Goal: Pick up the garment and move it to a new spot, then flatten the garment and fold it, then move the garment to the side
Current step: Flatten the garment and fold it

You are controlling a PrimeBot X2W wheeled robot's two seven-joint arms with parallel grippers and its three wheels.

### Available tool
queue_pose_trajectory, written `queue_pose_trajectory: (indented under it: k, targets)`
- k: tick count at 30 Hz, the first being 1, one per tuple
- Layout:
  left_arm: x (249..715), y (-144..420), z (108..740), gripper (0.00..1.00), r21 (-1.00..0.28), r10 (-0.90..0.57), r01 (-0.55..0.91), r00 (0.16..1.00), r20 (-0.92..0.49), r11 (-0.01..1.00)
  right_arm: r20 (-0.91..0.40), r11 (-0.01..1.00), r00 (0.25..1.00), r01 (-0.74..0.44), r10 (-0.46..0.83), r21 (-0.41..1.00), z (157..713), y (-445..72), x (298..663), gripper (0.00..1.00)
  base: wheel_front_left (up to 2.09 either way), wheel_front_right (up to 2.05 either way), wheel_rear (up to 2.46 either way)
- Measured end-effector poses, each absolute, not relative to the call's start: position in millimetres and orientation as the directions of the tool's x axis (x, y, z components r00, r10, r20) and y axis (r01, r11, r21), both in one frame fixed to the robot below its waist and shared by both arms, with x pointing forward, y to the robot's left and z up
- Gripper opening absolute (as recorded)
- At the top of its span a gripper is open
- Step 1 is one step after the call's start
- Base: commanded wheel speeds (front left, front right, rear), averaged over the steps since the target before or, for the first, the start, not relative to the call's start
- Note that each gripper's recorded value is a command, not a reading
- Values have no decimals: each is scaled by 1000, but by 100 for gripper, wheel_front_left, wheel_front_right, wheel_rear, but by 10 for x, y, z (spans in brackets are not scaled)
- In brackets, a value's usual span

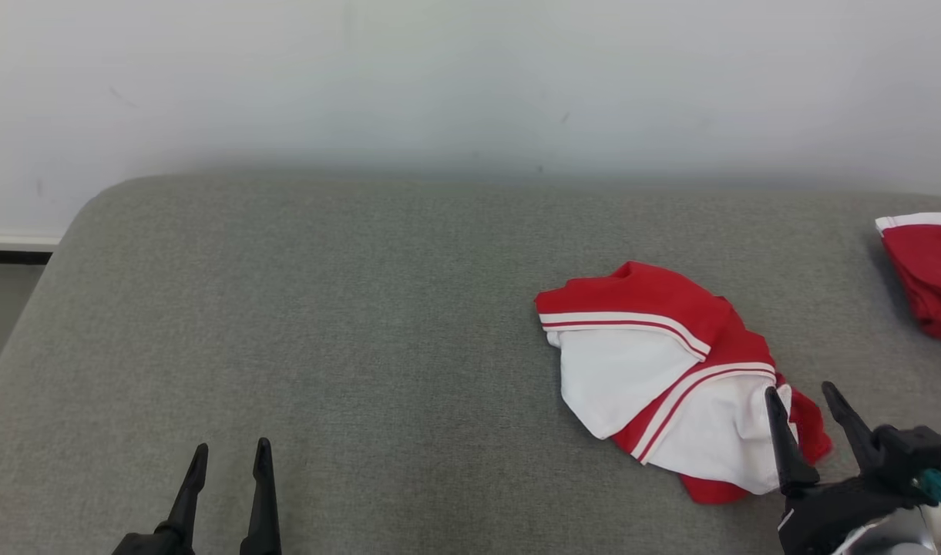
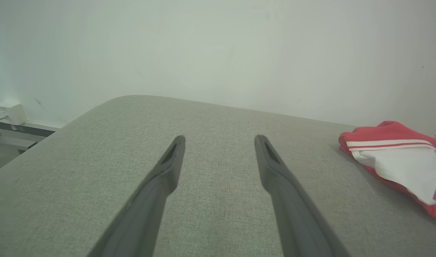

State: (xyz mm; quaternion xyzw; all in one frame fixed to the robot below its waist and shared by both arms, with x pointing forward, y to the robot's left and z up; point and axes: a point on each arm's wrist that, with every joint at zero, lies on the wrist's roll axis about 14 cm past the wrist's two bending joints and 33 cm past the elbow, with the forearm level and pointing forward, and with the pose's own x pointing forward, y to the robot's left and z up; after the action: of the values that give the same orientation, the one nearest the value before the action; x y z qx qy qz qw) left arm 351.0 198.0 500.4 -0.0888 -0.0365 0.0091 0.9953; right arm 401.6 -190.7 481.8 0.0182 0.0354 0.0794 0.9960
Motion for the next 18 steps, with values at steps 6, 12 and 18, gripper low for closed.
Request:
queue_pose_trajectory:
  k: [6,12,18]
  targets:
    - [3467,2041,4978,100,-186,51,-39,997,62,982,-166,981,967,-192,194,27,4620,-1828,4149,100,0,0,0]
    - [3429,2091,4957,100,-190,72,-61,996,54,980,-245,978,947,-204,206,35,4441,-1779,4192,15,0,0,0]
    - [3436,2108,4944,100,-192,81,-70,996,49,979,-249,980,948,-193,198,43,4406,-1801,4236,0,0,0,0]
